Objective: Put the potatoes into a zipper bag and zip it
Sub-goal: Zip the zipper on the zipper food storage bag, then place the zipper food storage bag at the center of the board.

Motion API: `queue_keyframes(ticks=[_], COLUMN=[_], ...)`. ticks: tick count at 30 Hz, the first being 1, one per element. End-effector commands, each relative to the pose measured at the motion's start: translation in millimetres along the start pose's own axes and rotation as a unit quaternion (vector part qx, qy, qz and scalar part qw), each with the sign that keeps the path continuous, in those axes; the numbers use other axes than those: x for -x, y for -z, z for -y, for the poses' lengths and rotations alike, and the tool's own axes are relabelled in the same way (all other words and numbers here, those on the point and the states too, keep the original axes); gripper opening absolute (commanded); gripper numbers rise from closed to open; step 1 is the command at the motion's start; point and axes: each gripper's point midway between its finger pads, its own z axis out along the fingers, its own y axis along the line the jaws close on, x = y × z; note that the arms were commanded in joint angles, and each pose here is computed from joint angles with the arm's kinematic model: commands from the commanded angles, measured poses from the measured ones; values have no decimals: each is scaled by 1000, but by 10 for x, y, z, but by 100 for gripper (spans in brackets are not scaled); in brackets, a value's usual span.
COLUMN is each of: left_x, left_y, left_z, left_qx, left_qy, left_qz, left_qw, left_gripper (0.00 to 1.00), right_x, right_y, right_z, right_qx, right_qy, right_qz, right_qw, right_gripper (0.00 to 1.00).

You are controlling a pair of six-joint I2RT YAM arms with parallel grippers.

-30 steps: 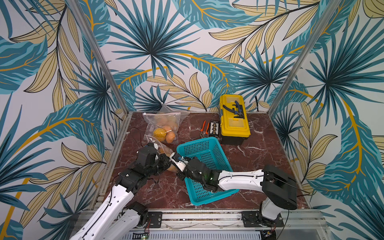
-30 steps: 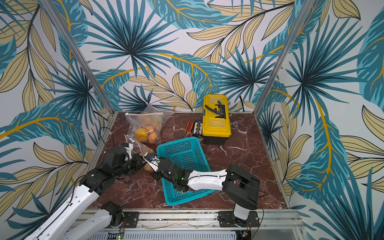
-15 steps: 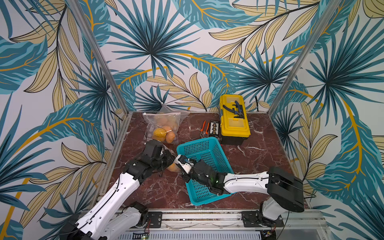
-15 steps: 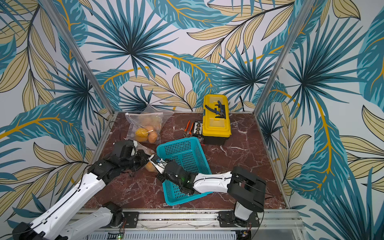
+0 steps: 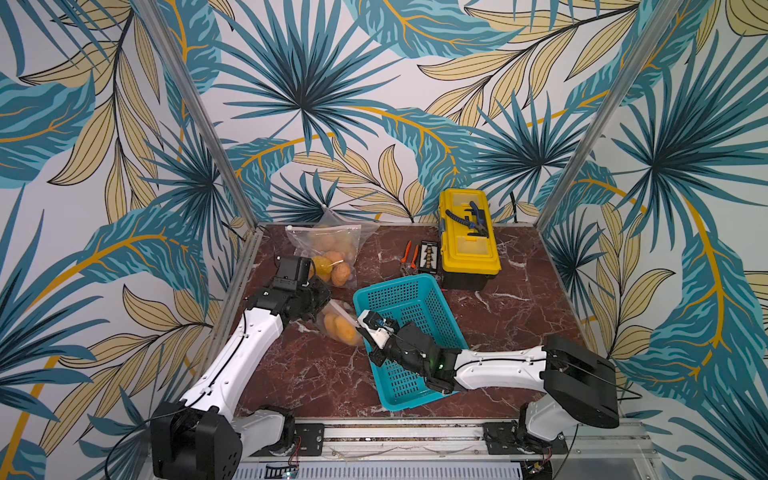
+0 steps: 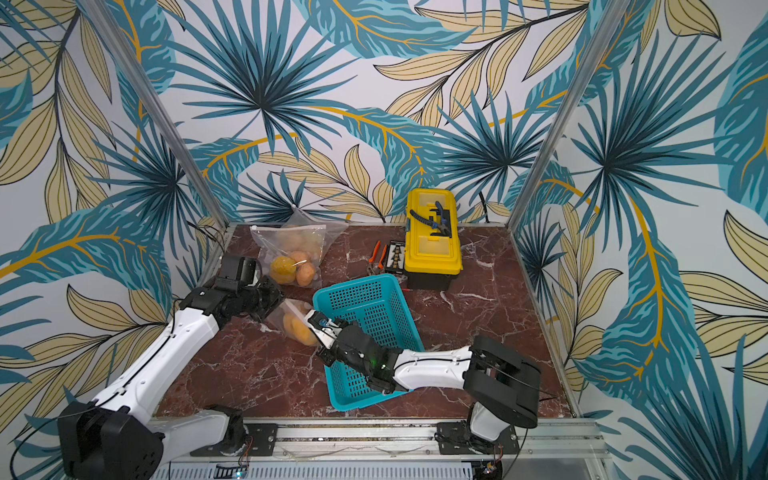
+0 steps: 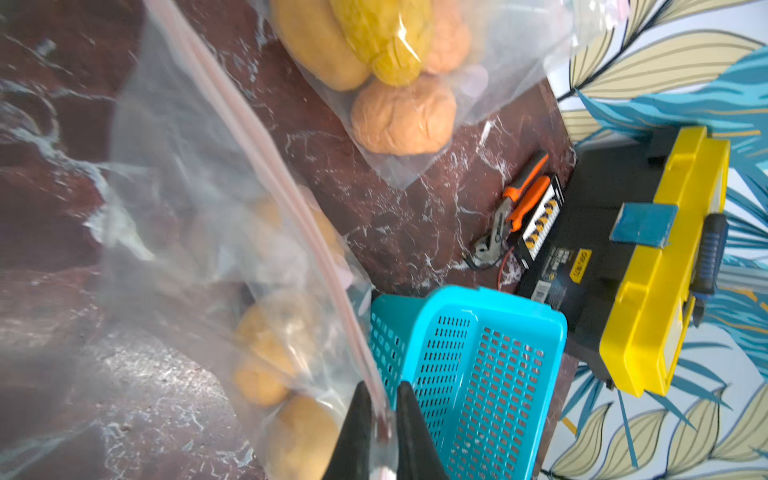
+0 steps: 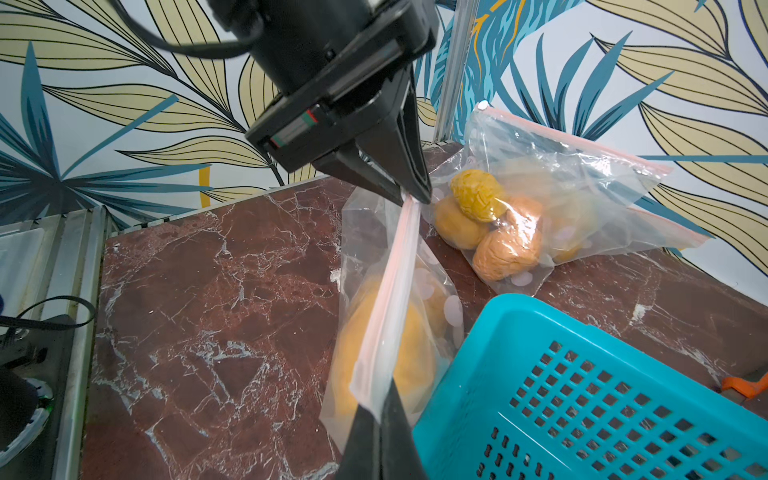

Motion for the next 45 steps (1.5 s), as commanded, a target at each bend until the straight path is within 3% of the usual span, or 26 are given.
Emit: queue_keyframes(ticks=[1, 12, 30, 39, 45], left_x=[792, 1284, 1432, 1619, 1845], left_y=[108, 210, 525, 506, 193], left_z=[-126, -467, -587, -341, -30], left_qx=[29, 54, 47, 27, 8], left_qy=[34, 111, 156, 148, 122], left_qz=[136, 177, 232, 225, 177], left_qw=[990, 976, 959, 963, 977], left_gripper=[1, 0, 0, 0, 0], right_x=[73, 83, 138, 371, 306], right_y=[130, 126, 28, -821, -1356], right_z=[-133, -135, -69, 872, 1654], right_qx=[28, 29, 16, -45, -65], right_qy=[-6, -10, -33, -128, -196], right_qz=[16, 26, 27, -50, -72], right_qw=[999, 999, 999, 989, 976], right_gripper=[0, 0, 0, 0, 0])
